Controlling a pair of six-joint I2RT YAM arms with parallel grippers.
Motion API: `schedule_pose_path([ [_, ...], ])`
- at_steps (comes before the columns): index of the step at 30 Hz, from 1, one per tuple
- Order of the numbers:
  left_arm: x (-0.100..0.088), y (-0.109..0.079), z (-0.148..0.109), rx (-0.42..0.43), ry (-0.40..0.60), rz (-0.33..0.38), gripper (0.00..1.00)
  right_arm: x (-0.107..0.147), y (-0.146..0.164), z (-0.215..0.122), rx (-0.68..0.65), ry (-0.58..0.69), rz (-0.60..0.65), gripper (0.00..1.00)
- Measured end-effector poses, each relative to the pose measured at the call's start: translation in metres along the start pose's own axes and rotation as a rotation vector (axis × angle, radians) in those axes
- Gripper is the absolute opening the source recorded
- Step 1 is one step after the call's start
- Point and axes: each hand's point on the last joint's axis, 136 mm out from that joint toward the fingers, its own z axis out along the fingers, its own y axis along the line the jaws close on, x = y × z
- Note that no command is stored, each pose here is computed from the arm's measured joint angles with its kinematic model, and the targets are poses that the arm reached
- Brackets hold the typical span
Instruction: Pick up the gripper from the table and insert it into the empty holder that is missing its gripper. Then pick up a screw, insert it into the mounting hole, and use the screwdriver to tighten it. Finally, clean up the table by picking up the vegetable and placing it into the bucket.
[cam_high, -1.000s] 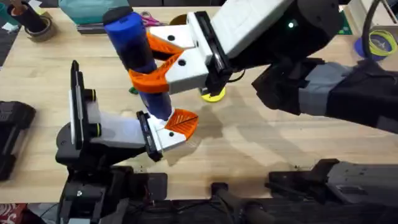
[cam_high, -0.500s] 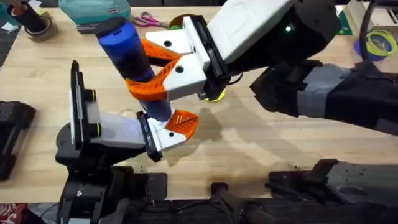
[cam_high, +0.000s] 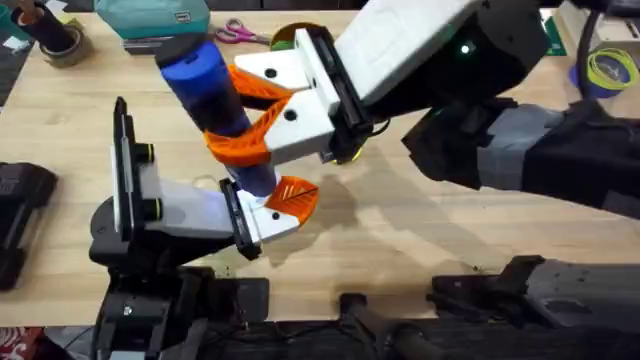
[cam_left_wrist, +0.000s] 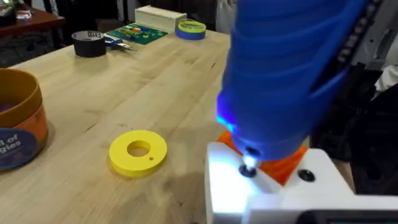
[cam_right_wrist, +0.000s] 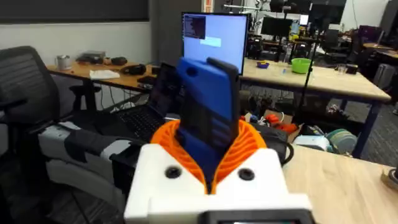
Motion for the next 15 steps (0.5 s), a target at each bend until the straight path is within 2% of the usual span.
schedule_pose_path([
  [15,-0.0005,0.0004,-0.0001,-0.003,-0.002,0.018,0.012,-0.0036,-0.0021,-0.006,-0.003,-0.024,-0.026,0.022],
])
